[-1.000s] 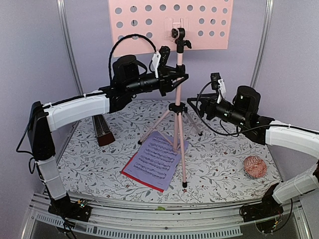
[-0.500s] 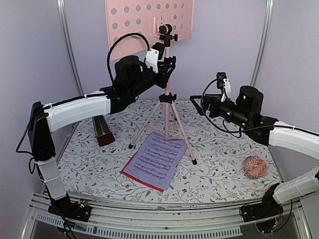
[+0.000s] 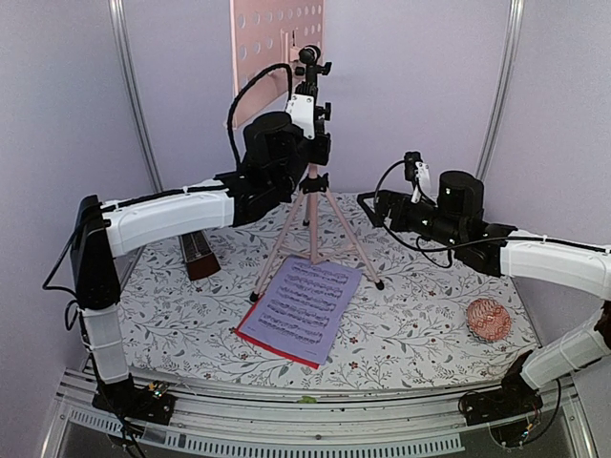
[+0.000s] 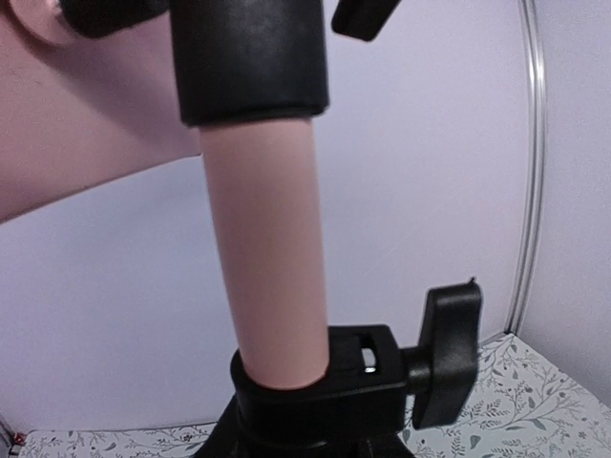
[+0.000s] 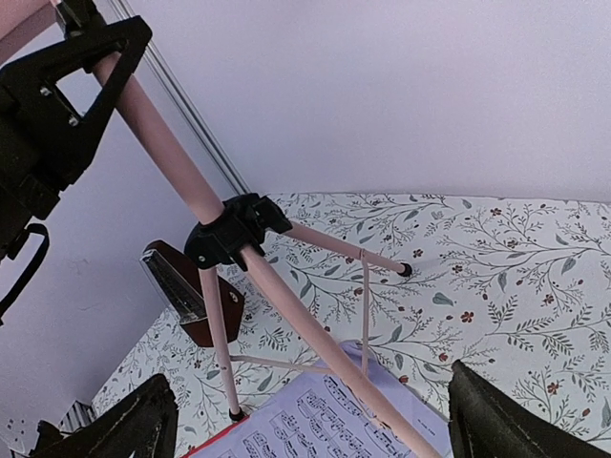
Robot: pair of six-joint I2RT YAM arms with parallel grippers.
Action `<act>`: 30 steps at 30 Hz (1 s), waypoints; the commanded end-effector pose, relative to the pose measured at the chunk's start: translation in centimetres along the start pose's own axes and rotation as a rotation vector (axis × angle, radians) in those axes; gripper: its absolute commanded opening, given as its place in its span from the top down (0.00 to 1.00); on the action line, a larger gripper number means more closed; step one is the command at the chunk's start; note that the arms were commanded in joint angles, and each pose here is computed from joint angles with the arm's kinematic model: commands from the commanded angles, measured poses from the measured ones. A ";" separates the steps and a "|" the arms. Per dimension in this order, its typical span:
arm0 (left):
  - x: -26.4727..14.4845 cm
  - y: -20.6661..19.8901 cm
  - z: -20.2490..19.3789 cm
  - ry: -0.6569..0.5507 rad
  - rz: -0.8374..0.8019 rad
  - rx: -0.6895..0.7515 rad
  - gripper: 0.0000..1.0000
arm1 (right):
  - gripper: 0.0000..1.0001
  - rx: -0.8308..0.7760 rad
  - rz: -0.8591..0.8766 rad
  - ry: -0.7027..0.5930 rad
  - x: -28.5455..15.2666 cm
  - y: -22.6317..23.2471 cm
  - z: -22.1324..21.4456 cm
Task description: Set up the instrument practice props
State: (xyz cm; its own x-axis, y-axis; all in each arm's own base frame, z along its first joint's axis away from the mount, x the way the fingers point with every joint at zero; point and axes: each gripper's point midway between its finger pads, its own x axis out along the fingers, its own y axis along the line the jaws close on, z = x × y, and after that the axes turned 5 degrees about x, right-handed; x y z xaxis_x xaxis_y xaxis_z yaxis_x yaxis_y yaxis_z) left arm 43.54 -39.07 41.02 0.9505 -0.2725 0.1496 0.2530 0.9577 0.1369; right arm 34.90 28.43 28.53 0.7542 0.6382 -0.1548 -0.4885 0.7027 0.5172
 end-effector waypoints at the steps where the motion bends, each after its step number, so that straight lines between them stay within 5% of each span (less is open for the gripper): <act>1: -0.6 1.4 3.0 -0.069 0.105 -0.034 0.83 | 0.01 0.016 -0.010 -0.036 0.2 0.2 1.5; 6: -1.2 0.8 2.6 -0.067 0.047 -0.024 0.44 | 0.01 0.012 -0.006 -0.033 0.4 0.2 1.3; 13: -3.2 -0.5 1.5 -0.073 -0.088 -0.013 0.11 | 0.01 -0.011 -0.010 -0.059 0.5 0.1 1.7; 19: -5.9 -0.8 0.3 -0.101 -0.191 -0.004 0.05 | 0.01 -0.026 -0.018 -0.129 0.4 0.0 2.9; 30: -11.9 -0.3 -4.5 -0.090 -0.456 -0.086 0.06 | 0.01 -0.038 0.032 -0.072 1.1 0.3 1.1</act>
State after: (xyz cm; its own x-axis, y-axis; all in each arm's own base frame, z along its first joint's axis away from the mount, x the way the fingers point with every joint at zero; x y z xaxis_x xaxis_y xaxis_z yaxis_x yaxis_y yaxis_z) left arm 34.87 -36.73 34.08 0.8077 -0.5759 0.1261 0.5480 0.8123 0.1998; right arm 36.11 28.78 29.13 0.7772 0.6209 -0.1019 -0.5008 0.7084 0.4974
